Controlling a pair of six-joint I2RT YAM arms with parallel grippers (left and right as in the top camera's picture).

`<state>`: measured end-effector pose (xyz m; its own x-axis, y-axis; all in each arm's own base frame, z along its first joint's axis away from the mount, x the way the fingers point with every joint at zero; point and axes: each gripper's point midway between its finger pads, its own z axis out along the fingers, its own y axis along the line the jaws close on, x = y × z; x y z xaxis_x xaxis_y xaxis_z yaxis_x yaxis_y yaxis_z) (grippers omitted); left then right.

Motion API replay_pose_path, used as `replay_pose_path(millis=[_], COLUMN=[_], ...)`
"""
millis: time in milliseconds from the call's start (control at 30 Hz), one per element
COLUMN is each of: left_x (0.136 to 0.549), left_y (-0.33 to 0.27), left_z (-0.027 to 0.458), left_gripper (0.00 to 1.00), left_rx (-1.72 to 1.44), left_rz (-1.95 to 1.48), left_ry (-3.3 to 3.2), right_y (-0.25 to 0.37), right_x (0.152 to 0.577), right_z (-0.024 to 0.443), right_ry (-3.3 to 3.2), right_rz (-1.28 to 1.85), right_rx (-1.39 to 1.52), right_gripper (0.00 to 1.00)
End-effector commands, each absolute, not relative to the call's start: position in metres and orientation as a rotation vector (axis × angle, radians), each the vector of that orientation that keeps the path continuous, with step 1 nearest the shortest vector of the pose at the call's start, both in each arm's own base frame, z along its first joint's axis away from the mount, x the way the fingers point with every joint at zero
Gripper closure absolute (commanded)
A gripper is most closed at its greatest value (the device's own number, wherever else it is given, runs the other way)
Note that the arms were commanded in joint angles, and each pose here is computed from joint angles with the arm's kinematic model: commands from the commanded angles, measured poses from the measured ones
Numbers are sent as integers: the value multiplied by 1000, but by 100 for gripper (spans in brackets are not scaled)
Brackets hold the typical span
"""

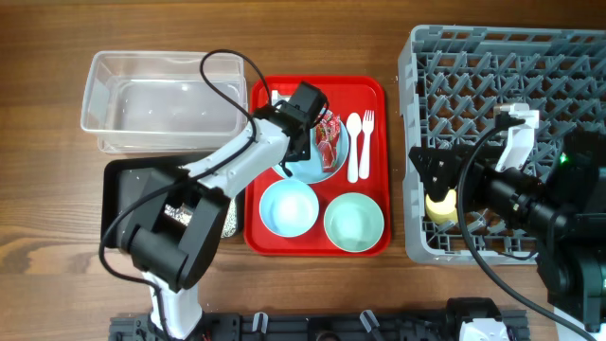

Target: Sort waste into correct bins and load items into the dishwasher rack

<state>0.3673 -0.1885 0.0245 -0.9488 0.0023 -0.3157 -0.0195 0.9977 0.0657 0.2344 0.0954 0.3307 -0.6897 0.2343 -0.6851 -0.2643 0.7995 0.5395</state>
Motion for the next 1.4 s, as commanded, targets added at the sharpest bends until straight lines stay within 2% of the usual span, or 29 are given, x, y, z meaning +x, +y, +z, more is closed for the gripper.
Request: replay_pose_path(millis=[0, 233, 367, 467, 600, 633, 667, 733, 767, 867, 967, 1133, 1367], left_x=[361, 378, 399, 421, 441, 444, 447, 452, 453, 448, 437, 409, 380], left_y=[-186, -187, -149, -108, -69, -64, -59, -59, -63, -91, -132, -200, -257], left_z=[12, 108, 160, 174, 161, 154, 146, 140, 138, 147, 157, 145, 95], left_gripper=[96, 96, 96, 96, 96, 92, 82, 54, 44, 36, 13, 14, 11], left_rx=[25, -3, -125, -257, -387, -410, -433, -453, -454, -397, -277, -14, 232], left_rz=[120, 38, 138, 255, 257, 230, 180, 81, 5, -247, -445, -469, -232], left_ry=[2867, 2723, 2550, 2444, 2445, 2465, 2491, 2519, 2537, 2579, 2606, 2666, 2714], right_y=[97, 97, 97, 97, 97, 97, 97, 97, 97, 97, 97, 97, 97], right_x=[233, 233, 233, 234, 234, 234, 234, 234, 234, 234, 234, 234, 233], right_z=[331, 331, 331, 332, 332, 332, 332, 332, 332, 332, 332, 332, 331], right_ry=[2190, 2190, 2192, 2190, 2187, 2188, 2189, 2189, 2189, 2190, 2190, 2190, 2195], right_rz=[825, 824, 832, 836, 836, 836, 836, 835, 836, 836, 836, 835, 836], right_rx=[-23, -24, -8, 0, 0, -1, 0, -1, -1, -1, 0, 0, 1], right_gripper=[5, 5, 5, 5, 5, 5, 5, 5, 5, 5, 5, 5, 5])
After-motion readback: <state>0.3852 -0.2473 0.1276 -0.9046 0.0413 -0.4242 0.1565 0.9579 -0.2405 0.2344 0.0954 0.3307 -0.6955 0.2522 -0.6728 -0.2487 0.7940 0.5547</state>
